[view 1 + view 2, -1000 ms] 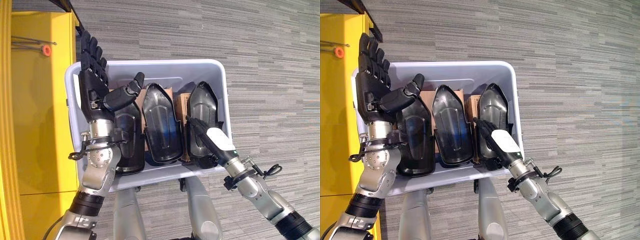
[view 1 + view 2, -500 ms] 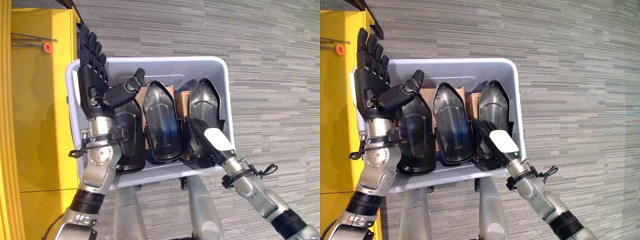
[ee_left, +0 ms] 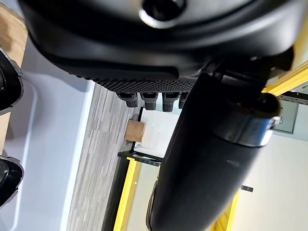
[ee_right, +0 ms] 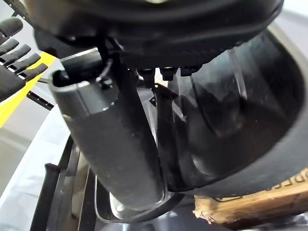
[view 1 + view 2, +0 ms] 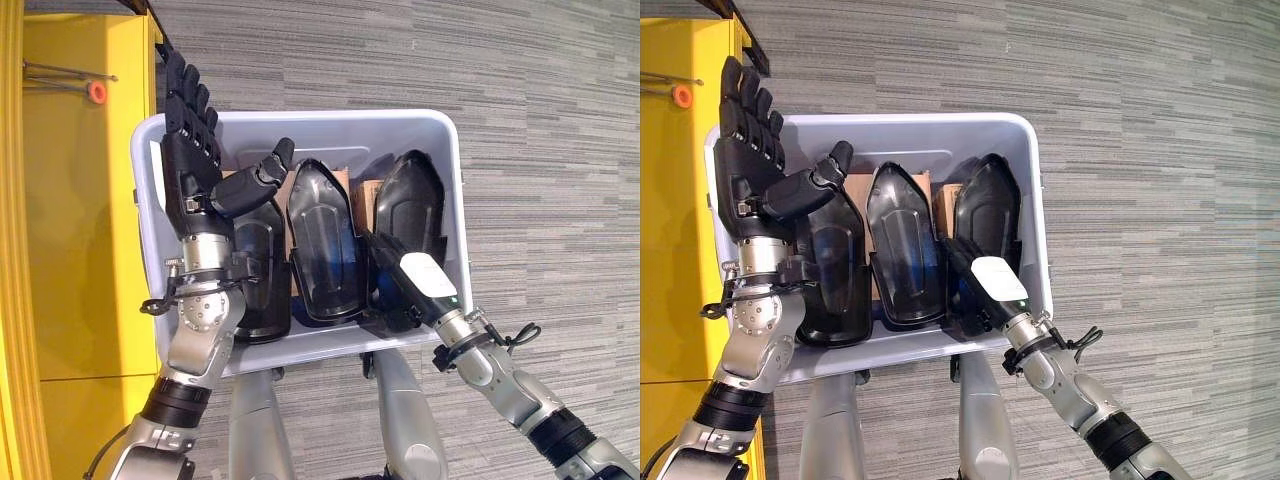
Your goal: Move parts from the plastic box to the shelf.
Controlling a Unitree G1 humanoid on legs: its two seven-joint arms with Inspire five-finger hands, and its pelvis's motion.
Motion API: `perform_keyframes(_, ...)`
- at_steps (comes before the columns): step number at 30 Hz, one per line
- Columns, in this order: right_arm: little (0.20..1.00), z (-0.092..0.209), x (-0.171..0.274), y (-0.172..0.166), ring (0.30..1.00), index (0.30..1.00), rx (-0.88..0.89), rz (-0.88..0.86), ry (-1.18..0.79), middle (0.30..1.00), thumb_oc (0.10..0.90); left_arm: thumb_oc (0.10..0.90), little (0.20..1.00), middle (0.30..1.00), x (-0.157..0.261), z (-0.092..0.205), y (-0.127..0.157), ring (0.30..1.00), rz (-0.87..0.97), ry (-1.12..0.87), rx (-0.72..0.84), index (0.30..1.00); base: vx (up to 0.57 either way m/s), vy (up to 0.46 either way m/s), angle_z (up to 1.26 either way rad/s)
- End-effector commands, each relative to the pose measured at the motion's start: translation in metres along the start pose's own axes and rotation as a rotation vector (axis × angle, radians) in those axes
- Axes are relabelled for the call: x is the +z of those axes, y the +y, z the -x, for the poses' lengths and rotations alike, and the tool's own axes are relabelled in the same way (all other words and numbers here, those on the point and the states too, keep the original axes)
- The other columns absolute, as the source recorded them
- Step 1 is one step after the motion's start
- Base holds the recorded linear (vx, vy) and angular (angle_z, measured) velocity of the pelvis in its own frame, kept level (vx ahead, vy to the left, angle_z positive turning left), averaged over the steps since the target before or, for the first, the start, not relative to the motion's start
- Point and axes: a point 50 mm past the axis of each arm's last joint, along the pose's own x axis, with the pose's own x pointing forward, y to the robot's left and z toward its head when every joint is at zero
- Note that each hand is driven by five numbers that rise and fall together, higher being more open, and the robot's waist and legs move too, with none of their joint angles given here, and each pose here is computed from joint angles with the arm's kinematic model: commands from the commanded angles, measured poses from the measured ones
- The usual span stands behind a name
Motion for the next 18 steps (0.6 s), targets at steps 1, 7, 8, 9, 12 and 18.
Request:
perform_keyframes(1, 1.0, 0.0, -0.016, -0.007, 1.0, 1.0, -0.058, 0.091, 0.055, 1.0, 0.9, 0.9, 1.0, 1.0, 0.04, -0.007, -0.027, 1.0, 0.099, -0.259, -0.088, 1.0, 0.0, 0.0, 0.0)
perform_keyframes(7, 1.0, 0.003, -0.03, -0.014, 1.0, 1.0, -0.098, 0.158, 0.113, 1.0, 0.9, 0.9, 1.0, 1.0, 0.04, -0.007, -0.026, 1.0, 0.097, -0.258, -0.089, 1.0, 0.0, 0.0, 0.0)
perform_keyframes(8, 1.0, 0.003, -0.031, -0.016, 1.0, 1.0, -0.106, 0.168, 0.117, 1.0, 0.9, 0.9, 1.0, 1.0, 0.04, -0.007, -0.026, 1.0, 0.098, -0.259, -0.09, 1.0, 0.0, 0.0, 0.0)
perform_keyframes(9, 1.0, 0.003, -0.032, -0.019, 1.0, 1.0, -0.118, 0.183, 0.119, 1.0, 0.9, 0.9, 1.0, 1.0, 0.04, -0.007, -0.026, 1.0, 0.097, -0.26, -0.094, 1.0, 0.0, 0.0, 0.0)
perform_keyframes(12, 1.0, 0.003, -0.038, -0.029, 1.0, 1.0, -0.155, 0.229, 0.131, 1.0, 0.9, 0.9, 1.0, 1.0, 0.04, -0.007, -0.027, 1.0, 0.1, -0.259, -0.105, 1.0, 0.0, 0.0, 0.0)
perform_keyframes(18, 1.0, 0.005, -0.04, -0.056, 1.0, 1.0, -0.238, 0.325, 0.122, 1.0, 0.9, 0.9, 1.0, 1.0, 0.041, -0.006, -0.024, 1.0, 0.099, -0.259, -0.105, 1.0, 0.01, -0.005, 0.03)
